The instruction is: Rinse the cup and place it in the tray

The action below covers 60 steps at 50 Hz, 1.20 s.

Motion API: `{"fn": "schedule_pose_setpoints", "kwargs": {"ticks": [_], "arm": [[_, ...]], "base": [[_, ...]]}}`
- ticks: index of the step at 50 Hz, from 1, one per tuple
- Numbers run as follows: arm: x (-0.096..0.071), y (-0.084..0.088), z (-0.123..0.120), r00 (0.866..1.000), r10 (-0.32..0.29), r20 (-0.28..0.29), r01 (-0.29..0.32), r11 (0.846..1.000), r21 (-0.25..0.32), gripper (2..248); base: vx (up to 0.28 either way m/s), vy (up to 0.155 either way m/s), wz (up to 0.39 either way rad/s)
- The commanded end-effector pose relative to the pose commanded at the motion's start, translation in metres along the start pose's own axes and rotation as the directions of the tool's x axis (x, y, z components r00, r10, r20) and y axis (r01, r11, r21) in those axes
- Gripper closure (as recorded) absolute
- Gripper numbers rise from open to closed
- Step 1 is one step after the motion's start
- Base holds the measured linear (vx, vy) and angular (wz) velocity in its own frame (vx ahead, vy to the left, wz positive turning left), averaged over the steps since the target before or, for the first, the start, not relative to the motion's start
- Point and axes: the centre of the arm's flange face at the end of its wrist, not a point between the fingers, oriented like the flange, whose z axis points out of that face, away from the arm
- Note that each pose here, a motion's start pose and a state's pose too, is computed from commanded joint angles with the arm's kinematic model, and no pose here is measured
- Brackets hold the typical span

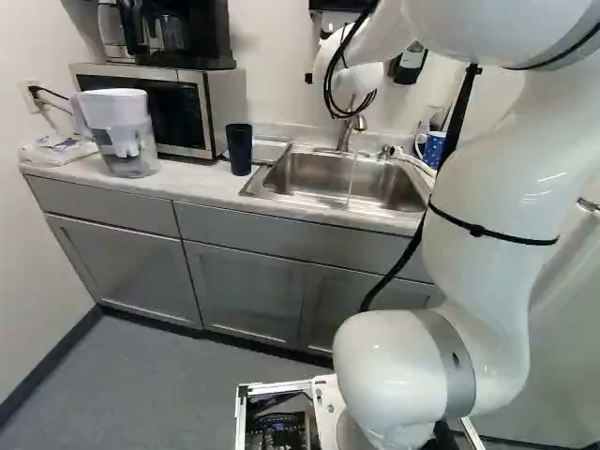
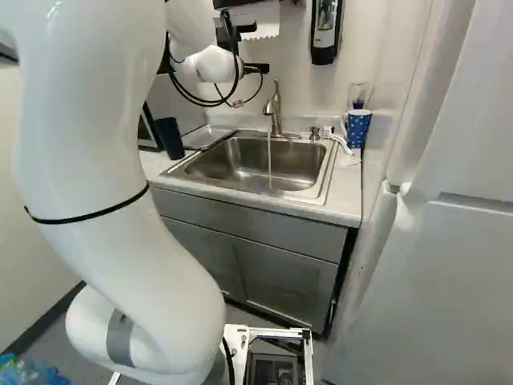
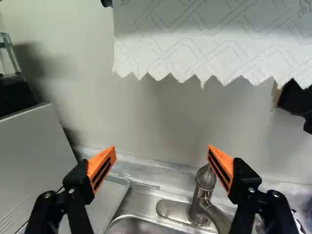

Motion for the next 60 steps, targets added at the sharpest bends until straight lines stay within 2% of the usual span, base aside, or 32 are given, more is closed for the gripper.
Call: {"fn": "schedule_pose_setpoints", "kwargs": {"ticks": [19, 60], "arm": [[-0.006, 0.007, -0.02, 0.999, 0.002, 0.054, -0.001, 1.0, -0.012, 3], [-0.019, 0.047, -0.065, 0.987, 0.023, 0.161, -0.008, 0.996, -0.089, 3]], "base": [[0.0, 0.0, 0.0], [0.0, 0.0, 0.0]]}}
